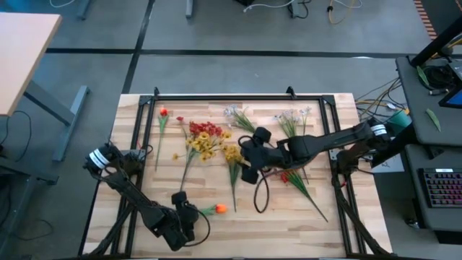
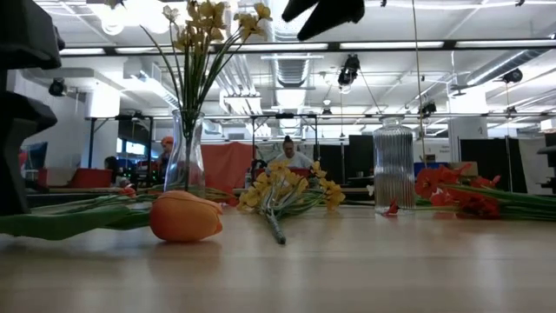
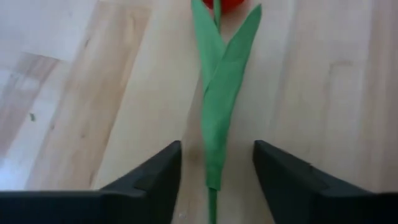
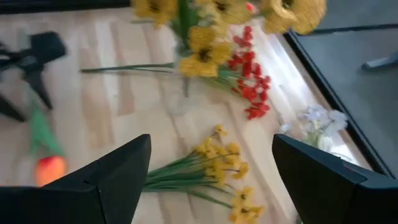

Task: Sort flowers into vase by color
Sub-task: Put the bottom orange flower into the right transparent vase

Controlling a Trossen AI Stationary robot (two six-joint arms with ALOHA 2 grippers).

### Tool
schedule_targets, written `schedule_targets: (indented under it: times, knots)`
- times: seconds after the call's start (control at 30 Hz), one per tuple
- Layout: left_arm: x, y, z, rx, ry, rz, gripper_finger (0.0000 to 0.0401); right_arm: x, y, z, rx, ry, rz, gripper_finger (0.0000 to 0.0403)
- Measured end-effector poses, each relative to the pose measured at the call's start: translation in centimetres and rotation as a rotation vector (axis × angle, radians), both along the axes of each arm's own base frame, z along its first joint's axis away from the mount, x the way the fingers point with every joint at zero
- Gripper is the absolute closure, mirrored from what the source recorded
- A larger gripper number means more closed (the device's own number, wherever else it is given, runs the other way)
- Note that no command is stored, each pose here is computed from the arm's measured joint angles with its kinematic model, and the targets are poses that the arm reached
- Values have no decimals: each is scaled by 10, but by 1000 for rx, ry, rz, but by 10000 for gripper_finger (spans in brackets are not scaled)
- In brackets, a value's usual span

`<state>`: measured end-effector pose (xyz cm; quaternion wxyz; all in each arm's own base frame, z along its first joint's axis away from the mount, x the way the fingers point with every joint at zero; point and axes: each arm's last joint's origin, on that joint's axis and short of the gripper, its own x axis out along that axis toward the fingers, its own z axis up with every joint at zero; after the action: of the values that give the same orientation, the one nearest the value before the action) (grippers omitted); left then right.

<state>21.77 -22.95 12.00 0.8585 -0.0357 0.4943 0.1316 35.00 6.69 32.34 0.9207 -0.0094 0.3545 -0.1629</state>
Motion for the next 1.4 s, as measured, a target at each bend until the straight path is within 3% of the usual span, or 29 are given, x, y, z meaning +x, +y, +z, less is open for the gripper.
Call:
schedule_targets:
  times: [0.2,0.27,0.4,0.57,0.83,0.97,1.2,1.4]
  knots:
    - [-6,-3,6,-15,9,-51,372,-12,22,4,20,7,47,77]
    - [-8,-2,10,-17,10,-60,389,-17,29,6,31,9,56,77]
    - [-6,-4,26,-10,-65,-89,394,-32,41,11,55,29,69,77]
    - [4,-10,68,64,-287,-208,398,-51,62,14,52,59,123,77]
    - [19,-9,148,170,-713,-552,400,-73,105,-6,-138,-28,194,77]
    - [29,1,164,183,-889,-715,400,-70,126,-30,-167,-158,299,77]
    - [61,24,154,243,-908,-638,401,-63,136,-45,-171,-605,469,77]
    - [81,42,148,247,-931,-545,401,-63,126,-51,-131,-776,575,77]
